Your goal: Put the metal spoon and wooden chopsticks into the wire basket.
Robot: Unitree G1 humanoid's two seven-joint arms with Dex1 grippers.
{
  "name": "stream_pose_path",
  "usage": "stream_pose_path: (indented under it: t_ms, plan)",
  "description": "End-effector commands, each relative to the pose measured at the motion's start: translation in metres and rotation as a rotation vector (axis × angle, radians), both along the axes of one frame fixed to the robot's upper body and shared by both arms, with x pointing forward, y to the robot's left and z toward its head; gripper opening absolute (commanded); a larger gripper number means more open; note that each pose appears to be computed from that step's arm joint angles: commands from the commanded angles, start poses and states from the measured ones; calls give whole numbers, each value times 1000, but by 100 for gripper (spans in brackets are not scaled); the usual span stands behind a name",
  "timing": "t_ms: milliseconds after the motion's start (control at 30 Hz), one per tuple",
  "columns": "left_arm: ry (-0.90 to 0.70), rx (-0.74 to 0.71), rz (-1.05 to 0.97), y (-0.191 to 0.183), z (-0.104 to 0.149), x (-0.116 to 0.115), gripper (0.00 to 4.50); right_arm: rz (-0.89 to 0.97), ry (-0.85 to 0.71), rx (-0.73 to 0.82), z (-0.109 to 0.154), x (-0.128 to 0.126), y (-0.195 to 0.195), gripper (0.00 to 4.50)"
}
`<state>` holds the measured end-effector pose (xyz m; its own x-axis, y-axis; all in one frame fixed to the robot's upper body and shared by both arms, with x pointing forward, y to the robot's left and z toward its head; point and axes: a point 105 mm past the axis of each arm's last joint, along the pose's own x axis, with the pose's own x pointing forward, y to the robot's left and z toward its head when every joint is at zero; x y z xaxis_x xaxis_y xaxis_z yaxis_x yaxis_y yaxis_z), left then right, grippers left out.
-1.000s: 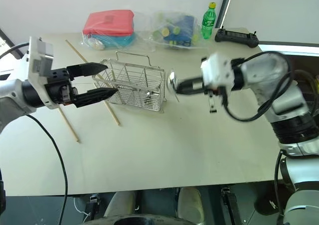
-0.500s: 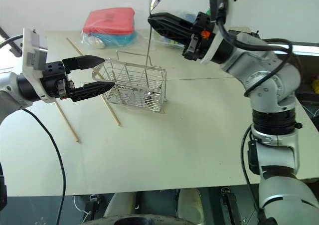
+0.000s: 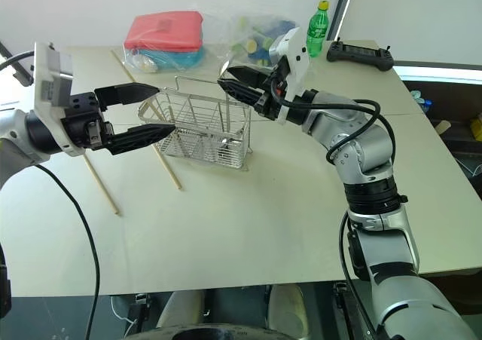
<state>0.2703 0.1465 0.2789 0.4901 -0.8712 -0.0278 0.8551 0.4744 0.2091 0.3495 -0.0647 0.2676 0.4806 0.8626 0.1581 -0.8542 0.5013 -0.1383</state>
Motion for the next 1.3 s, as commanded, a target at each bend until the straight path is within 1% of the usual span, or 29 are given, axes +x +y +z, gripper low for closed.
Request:
stream_pose_path:
  t_ms: [33, 67, 300, 467, 600, 667, 733, 900, 967, 1033, 1100, 1167, 1233, 1300]
  plan:
    - [-56, -10, 0, 2, 13, -5, 450, -47, -61, 29, 14, 1, -11, 397]
    - [-57, -11, -1, 1, 13, -5, 450, -57, -63, 29, 15, 1, -13, 446]
    - [-66, -15, -13, -1, 17, -1, 450, -91, -75, 26, 19, 1, -23, 446]
    - [-70, -15, -18, -2, 19, 2, 450, -114, -112, 15, 34, -2, -36, 446]
    - [-75, -38, -3, 2, 24, 4, 450, -59, -153, -60, 50, -21, -53, 446]
    - [-85, -70, 26, 8, 31, 5, 450, -24, -157, -130, 53, -33, -64, 446]
    - [-84, -109, 62, 16, 39, 7, 450, 15, -160, -218, 49, -46, -74, 446]
    - [-72, -201, 231, 50, 56, 16, 450, 126, -102, -477, 24, -83, -98, 446]
    - [-49, -246, 325, 69, 62, 21, 450, 155, -71, -532, 16, -95, -107, 446]
    - [-22, -267, 429, 84, 62, 29, 450, 150, -61, -542, 12, -99, -111, 446]
    - [54, -300, 615, 103, 54, 48, 450, 133, -48, -532, 8, -99, -113, 446]
    - [90, -336, 754, 116, 49, 60, 450, 118, -30, -522, 3, -99, -116, 446]
    - [114, -293, 946, 133, 37, 70, 450, 94, -23, -529, -3, -96, -118, 446]
    - [209, -278, 1105, 150, 18, 77, 450, 81, -21, -531, -7, -94, -117, 446]
